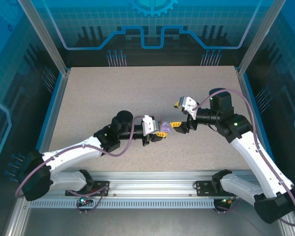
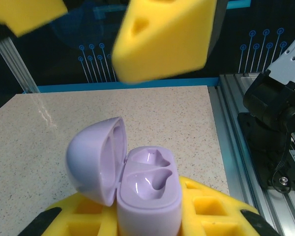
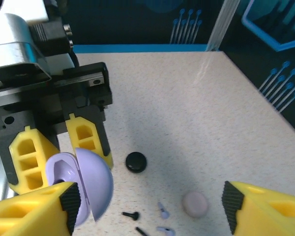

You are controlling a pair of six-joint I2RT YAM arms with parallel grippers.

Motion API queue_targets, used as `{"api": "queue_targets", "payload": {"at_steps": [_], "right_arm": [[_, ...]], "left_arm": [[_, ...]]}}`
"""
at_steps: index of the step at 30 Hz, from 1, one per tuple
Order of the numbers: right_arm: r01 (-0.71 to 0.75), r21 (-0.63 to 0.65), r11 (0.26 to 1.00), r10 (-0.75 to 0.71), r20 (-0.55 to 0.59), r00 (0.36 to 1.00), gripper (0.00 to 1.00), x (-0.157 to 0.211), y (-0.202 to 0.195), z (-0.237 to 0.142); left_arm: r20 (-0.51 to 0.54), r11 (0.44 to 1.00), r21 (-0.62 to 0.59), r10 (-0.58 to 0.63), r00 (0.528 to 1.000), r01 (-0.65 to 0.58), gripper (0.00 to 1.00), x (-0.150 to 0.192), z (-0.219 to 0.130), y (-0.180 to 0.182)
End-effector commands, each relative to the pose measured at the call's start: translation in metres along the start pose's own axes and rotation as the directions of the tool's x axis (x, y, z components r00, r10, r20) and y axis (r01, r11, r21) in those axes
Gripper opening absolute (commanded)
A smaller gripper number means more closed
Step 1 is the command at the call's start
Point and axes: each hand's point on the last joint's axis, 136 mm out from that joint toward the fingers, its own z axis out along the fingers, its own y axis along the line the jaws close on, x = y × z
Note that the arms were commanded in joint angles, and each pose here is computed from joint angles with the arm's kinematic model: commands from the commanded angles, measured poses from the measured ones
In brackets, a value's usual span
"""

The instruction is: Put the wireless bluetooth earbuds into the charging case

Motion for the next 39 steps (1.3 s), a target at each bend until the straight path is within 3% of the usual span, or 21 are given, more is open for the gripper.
{"api": "queue_targets", "payload": {"at_steps": [1, 3, 6, 9, 12, 17, 20, 25, 29, 39], "right_arm": [[-0.084, 0.13, 0.988, 0.079, 0.038, 0.996, 0.89, -0.008, -0.017, -0.018], [-0.2, 0.273, 0.941, 0.207, 0.005, 0.978, 0.99, 0.007, -0.039, -0.026], [-0.409, 0.414, 0.813, 0.449, 0.001, 0.894, 1.0, 0.035, -0.061, -0.034], [-0.529, 0.382, 0.758, 0.582, -0.031, 0.813, 1.0, 0.059, -0.057, -0.019], [-0.656, 0.365, 0.661, 0.72, -0.063, 0.691, 1.0, 0.086, -0.056, 0.002], [-0.789, 0.389, 0.475, 0.879, -0.172, 0.445, 0.8, 0.13, -0.053, 0.046], [-0.762, 0.493, 0.42, 0.907, -0.204, 0.367, 0.74, 0.155, -0.052, 0.067], [-0.689, 0.622, 0.373, 0.927, -0.21, 0.311, 0.68, 0.186, -0.05, 0.099], [-0.647, 0.698, 0.306, 0.952, -0.207, 0.227, 0.57, 0.212, -0.05, 0.116], [-0.59, 0.73, 0.344, 0.939, -0.274, 0.208, 0.5, 0.231, -0.041, 0.156]], "left_arm": [[0.029, 0.999, -0.042, 0.033, 0.999, -0.032, 0.01, -0.008, -0.01, 0.001], [0.028, 0.997, -0.073, 0.037, 0.999, -0.035, 0.0, -0.005, -0.016, 0.002], [0.031, 0.994, -0.107, 0.036, 0.999, -0.033, 0.0, -0.001, -0.027, 0.001], [0.045, 0.992, -0.127, 0.029, 0.999, -0.023, 0.0, -0.001, -0.037, -0.002], [0.062, 0.989, -0.145, 0.026, 0.998, -0.017, 0.0, -0.004, -0.047, -0.004], [0.081, 0.986, -0.167, 0.034, 0.996, -0.02, 0.0, -0.008, -0.056, -0.005], [0.083, 0.984, -0.174, 0.039, 0.996, -0.024, 0.0, -0.01, -0.058, -0.004], [0.088, 0.985, -0.172, 0.044, 0.995, -0.029, 0.0, -0.012, -0.057, -0.004], [0.09, 0.985, -0.17, 0.042, 0.995, -0.027, 0.0, -0.013, -0.057, -0.004], [0.086, 0.985, -0.17, 0.039, 0.996, -0.023, 0.0, -0.014, -0.057, -0.004]]}}
